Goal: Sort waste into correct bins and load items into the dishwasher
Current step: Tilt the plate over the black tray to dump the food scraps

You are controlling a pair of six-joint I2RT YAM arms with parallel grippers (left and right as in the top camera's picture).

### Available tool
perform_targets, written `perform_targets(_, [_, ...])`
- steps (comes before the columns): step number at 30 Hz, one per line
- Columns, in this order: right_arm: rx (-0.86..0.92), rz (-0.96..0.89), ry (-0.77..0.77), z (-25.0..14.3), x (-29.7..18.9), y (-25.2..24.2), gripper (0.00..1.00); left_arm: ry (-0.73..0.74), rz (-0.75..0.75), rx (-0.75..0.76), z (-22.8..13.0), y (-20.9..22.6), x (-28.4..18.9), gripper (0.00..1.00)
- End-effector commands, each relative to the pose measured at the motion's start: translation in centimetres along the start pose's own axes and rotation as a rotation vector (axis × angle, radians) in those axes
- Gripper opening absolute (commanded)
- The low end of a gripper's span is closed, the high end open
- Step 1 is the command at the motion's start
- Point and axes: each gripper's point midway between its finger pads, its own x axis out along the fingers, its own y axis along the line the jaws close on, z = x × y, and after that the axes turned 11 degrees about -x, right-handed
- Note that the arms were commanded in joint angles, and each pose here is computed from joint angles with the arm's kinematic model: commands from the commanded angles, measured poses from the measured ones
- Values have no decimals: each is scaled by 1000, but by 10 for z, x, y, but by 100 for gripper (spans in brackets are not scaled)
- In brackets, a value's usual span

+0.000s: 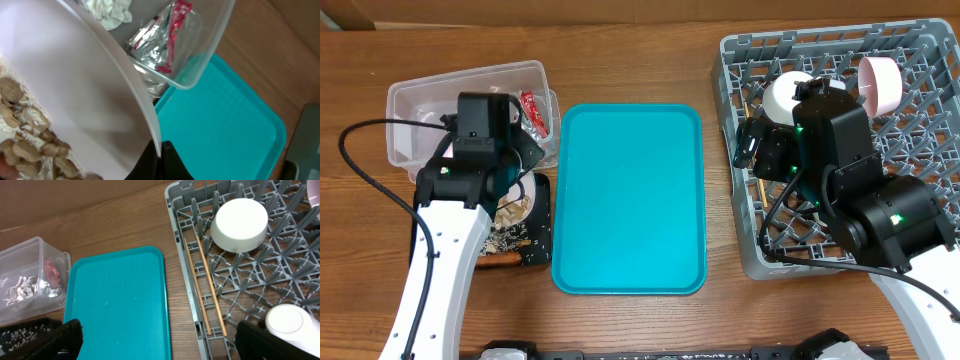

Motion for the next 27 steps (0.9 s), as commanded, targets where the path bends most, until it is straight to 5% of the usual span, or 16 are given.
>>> perform_targets(1, [6, -6, -15, 4, -2, -1, 100, 42, -39, 17, -2, 7, 5, 4])
perform_targets(27, [6, -6, -15, 4, -2, -1, 100, 144, -446, 25, -21, 50, -22, 5])
